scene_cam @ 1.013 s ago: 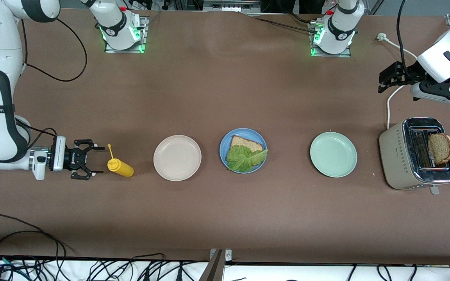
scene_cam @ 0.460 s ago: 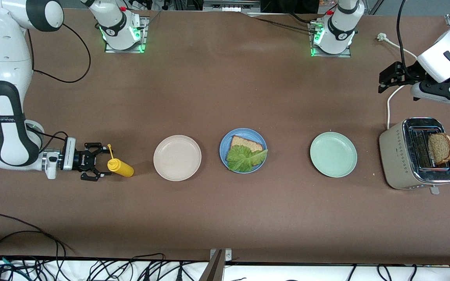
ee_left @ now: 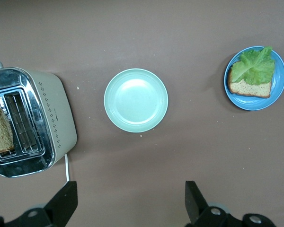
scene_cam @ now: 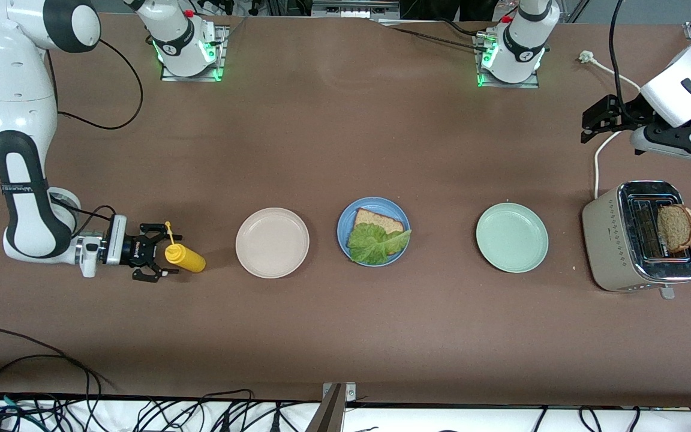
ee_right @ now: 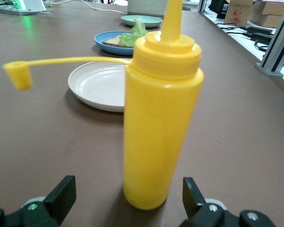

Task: Make sandwich in blue plate with both arms
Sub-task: 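Close the right gripper around the yellow squeeze bottle, then lift the yellow bottle upward with the right gripper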

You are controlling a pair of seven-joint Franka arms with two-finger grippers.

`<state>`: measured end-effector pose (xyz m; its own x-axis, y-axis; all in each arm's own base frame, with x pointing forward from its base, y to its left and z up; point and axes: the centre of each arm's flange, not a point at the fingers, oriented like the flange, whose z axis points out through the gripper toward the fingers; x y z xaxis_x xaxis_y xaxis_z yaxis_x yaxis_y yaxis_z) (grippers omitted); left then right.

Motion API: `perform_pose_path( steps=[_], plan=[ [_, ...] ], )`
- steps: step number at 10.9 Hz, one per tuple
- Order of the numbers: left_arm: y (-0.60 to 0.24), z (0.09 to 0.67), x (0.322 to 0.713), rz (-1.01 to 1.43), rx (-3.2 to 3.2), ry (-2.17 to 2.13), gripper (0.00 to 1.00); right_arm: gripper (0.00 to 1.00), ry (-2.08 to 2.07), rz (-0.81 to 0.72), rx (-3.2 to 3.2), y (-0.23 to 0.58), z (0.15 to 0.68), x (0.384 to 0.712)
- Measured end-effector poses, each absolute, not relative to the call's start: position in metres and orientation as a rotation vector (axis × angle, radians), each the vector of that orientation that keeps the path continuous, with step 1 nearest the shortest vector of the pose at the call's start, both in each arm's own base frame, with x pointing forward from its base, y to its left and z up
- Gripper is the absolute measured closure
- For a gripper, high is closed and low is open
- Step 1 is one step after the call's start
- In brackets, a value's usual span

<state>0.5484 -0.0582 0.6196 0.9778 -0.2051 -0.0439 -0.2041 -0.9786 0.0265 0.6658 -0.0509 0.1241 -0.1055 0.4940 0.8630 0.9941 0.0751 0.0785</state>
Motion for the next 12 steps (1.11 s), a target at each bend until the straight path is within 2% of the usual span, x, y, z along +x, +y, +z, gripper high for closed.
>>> perform_pose_path(
  steps=[7,10,12],
  plan=[
    [-0.058,0.62,0.548,-0.072,3.102,-0.32,0.0,0.0,-1.692,-0.961,-1.518,-0.035,0.106,0.668],
    [-0.058,0.62,0.548,-0.072,3.102,-0.32,0.0,0.14,-1.695,-0.961,-1.522,-0.034,0.103,0.668],
    [-0.058,0.62,0.548,-0.072,3.102,-0.32,0.0,0.43,-1.709,-0.972,-1.515,-0.033,0.103,0.669]
  ],
)
